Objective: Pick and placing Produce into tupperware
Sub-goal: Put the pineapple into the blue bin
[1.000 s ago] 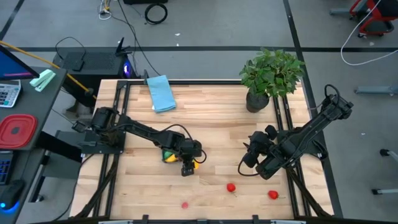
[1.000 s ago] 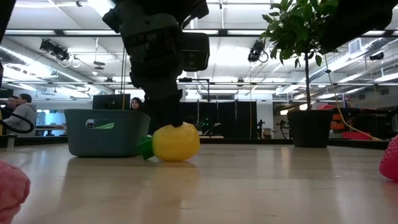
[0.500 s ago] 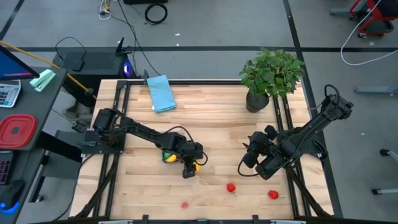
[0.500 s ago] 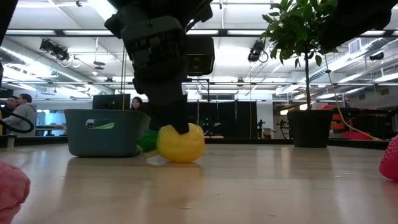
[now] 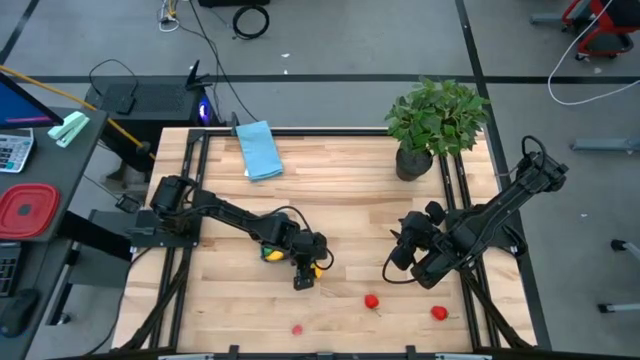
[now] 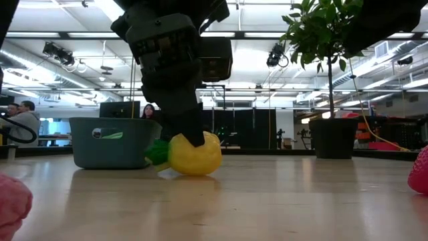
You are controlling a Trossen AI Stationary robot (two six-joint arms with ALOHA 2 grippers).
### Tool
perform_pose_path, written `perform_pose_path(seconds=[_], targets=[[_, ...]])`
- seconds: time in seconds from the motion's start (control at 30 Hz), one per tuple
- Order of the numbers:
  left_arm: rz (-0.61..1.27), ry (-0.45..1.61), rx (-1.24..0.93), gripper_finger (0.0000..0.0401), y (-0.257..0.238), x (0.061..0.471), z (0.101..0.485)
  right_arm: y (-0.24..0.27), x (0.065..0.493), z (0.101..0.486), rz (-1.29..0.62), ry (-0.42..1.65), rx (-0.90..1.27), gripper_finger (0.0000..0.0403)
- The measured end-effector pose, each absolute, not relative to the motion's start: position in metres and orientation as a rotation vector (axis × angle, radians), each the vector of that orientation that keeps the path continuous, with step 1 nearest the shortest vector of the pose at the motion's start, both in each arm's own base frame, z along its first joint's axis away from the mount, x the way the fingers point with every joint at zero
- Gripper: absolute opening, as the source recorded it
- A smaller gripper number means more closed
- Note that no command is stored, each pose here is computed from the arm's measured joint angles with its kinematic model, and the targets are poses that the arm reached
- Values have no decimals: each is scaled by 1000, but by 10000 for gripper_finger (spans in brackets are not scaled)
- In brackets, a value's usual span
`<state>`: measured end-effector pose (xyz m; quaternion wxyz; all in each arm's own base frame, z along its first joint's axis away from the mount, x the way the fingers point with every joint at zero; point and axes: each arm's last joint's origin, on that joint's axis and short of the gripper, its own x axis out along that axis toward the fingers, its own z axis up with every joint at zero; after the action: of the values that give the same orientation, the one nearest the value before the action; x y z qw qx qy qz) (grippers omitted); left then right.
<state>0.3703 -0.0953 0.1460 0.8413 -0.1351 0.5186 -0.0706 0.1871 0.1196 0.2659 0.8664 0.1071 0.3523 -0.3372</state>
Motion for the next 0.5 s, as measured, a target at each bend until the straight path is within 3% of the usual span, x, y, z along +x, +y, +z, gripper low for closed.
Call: perform_pose_path(seconds=[0.5], targets=[[-128,1192,-300,196,-89,375,177,120,187,266,-704,736,224,185]])
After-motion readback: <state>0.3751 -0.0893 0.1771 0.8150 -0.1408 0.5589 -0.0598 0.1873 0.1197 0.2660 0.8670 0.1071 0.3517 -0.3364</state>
